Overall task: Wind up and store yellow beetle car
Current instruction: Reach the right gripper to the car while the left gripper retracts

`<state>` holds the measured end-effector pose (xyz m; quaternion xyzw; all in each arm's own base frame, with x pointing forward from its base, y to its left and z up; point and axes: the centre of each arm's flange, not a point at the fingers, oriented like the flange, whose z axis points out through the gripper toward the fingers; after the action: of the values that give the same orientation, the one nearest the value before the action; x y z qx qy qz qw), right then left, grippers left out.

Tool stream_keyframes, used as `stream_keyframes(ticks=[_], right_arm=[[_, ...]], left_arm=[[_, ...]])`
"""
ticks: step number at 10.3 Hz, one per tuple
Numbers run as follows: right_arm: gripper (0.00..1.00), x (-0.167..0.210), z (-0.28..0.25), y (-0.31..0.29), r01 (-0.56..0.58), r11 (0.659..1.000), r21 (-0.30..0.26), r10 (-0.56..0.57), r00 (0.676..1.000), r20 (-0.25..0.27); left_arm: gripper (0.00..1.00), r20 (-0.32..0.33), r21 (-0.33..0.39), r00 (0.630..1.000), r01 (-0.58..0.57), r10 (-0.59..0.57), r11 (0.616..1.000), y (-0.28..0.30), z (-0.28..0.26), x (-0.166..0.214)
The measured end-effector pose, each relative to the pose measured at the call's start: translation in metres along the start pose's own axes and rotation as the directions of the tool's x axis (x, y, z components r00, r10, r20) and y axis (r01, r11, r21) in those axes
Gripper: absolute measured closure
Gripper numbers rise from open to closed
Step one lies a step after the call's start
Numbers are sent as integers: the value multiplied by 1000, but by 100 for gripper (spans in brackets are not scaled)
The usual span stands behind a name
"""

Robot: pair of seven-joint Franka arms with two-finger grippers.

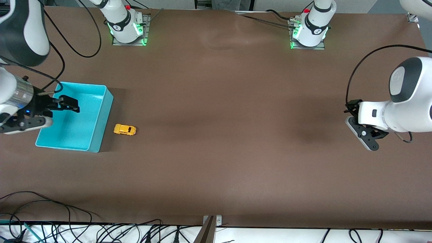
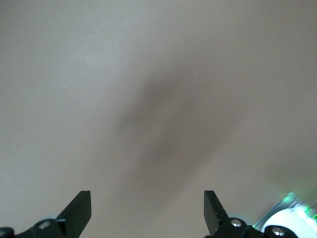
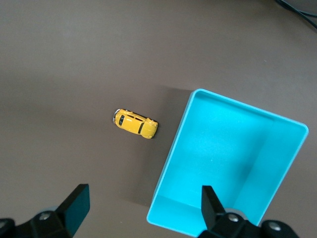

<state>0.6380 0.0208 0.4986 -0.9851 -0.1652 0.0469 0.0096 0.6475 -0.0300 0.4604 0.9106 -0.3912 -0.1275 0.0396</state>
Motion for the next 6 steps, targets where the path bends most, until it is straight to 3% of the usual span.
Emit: stream_keyframes(ticks=[1, 3, 4, 6], right_arm=[[0, 8, 17, 0, 118, 993, 5, -118, 993, 15], [0, 21, 48, 1, 342, 940, 15, -342, 939, 25], [0, 24, 63, 1, 430, 902, 20, -431, 902, 29], [0, 29, 101, -5, 625, 780, 19, -626, 780, 24]], left_arm=[[0, -20, -24, 996, 87, -88, 996, 15, -13, 0], [0, -50, -45, 962, 266, -268, 963, 46, -44, -4], [0, -57, -22, 935, 349, -350, 937, 66, -59, -6], [0, -102, 30, 879, 472, -467, 881, 103, -83, -15]])
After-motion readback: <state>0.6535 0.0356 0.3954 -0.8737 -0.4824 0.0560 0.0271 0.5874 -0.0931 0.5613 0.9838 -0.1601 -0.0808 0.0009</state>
